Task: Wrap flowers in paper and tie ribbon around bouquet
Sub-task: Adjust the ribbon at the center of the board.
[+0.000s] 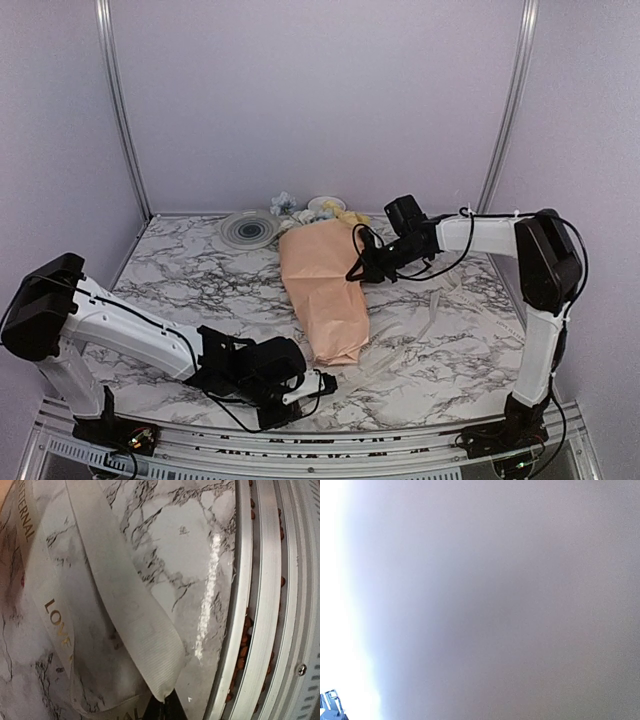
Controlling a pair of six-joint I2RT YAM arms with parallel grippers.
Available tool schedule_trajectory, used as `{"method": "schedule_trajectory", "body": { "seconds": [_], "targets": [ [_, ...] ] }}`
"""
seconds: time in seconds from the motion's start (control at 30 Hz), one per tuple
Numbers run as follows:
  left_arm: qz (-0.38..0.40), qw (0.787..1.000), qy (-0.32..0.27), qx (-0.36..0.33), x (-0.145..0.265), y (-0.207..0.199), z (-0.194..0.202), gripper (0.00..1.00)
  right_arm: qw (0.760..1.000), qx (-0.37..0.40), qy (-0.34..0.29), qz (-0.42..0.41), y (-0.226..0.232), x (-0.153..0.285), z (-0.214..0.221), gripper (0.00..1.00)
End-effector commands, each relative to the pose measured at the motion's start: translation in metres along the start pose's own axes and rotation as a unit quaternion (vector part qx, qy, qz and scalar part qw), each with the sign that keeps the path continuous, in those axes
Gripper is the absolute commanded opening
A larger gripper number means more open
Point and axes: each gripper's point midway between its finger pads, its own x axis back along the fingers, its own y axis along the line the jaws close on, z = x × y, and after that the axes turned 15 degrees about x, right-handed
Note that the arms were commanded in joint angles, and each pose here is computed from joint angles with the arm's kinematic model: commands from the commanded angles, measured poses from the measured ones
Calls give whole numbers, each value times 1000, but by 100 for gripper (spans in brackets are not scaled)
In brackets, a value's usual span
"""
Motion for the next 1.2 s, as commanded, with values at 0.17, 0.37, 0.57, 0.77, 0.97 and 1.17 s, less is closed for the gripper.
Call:
{"method": "schedule_trajectory", "body": {
  "seconds": [0.17, 0.37, 0.57, 0.77, 0.97, 1.17],
  "targets": [
    [-156, 924, 50, 346, 28, 145, 90, 0, 999, 29, -29, -4, 24, 34, -20, 0],
    [-245, 841, -77, 477, 74, 246, 75, 0, 1000, 17, -22, 1, 15, 31, -1, 0],
    [-299, 762, -215, 532, 144, 333, 43, 0, 1000, -7, 0, 2, 0, 18, 32, 0],
    [-332, 752, -304, 482, 221, 350, -13, 0, 999, -31, 15, -1, -17, 0, 63, 0],
    [-318, 757, -402, 407, 295, 313, -69, 0, 999, -42, 21, 1, -25, -11, 80, 0],
    [-251, 825, -422, 282, 290, 235, -149, 0, 998, -43, 48, 4, -26, -22, 101, 0]
  ]
}}
